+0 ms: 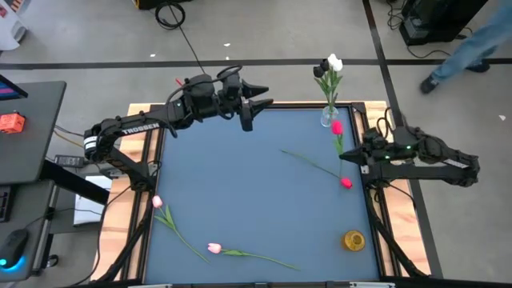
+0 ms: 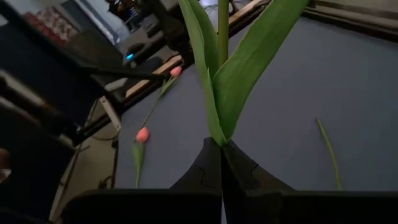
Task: Sort flowers into vase by color
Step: Put the left red tulip into the yellow vase
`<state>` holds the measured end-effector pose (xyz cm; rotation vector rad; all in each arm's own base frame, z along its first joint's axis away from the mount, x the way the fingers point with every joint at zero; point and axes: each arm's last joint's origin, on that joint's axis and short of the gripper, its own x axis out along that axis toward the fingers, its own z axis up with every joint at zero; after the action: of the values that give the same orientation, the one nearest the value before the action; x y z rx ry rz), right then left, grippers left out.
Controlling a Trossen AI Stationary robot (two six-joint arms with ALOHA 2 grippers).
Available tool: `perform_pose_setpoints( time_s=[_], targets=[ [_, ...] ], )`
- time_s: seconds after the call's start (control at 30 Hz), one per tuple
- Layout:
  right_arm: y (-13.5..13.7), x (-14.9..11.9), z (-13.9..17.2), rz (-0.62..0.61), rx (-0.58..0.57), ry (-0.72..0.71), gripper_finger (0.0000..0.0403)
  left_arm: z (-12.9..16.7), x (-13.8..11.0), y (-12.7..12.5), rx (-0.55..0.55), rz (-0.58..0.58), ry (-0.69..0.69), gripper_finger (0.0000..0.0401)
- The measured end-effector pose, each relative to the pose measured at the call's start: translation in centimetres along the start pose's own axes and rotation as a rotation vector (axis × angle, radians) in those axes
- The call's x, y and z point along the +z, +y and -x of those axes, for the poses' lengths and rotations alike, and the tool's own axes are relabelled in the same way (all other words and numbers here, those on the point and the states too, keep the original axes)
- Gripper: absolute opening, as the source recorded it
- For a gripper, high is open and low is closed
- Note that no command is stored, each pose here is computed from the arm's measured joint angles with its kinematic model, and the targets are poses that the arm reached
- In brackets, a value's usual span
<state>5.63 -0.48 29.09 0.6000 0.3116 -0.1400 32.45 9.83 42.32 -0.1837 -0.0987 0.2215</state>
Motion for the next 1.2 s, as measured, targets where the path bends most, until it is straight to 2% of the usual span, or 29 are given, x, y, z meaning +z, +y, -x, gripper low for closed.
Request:
perform_pose_setpoints(
  time_s=[0.3, 0.53, 0.67, 0.83, 0.93, 1.2],
  targets=[
    [2.1, 2.1, 5.3, 0.160, 0.060, 0.002, 0.0000, 0.0, 0.0, 0.0, 0.000, 0.000, 0.000, 0.0240],
    [2.7, 2.5, 6.0, 0.267, 0.163, 0.002, 0.0000, 0.0, 0.0, 0.0, 0.000, 0.000, 0.001, 0.0240],
    [3.3, 3.2, 6.2, 0.239, 0.261, -0.051, 0.0000, 0.0, 0.0, 0.0, 0.000, -0.001, 0.001, 0.0240],
    [3.8, 3.9, 6.1, 0.164, 0.293, -0.101, 0.0000, 0.0, 0.0, 0.0, 0.001, -0.001, 0.001, 0.0240],
    [3.9, 4.0, 5.9, 0.094, 0.315, -0.081, 0.0000, 0.0, 0.0, 0.0, 0.001, -0.001, 0.001, 0.0240],
    [4.6, 4.5, 4.4, 0.078, 0.424, 0.036, 0.0000, 0.0, 0.0, 0.0, 0.001, -0.001, 0.001, 0.0240]
  ],
)
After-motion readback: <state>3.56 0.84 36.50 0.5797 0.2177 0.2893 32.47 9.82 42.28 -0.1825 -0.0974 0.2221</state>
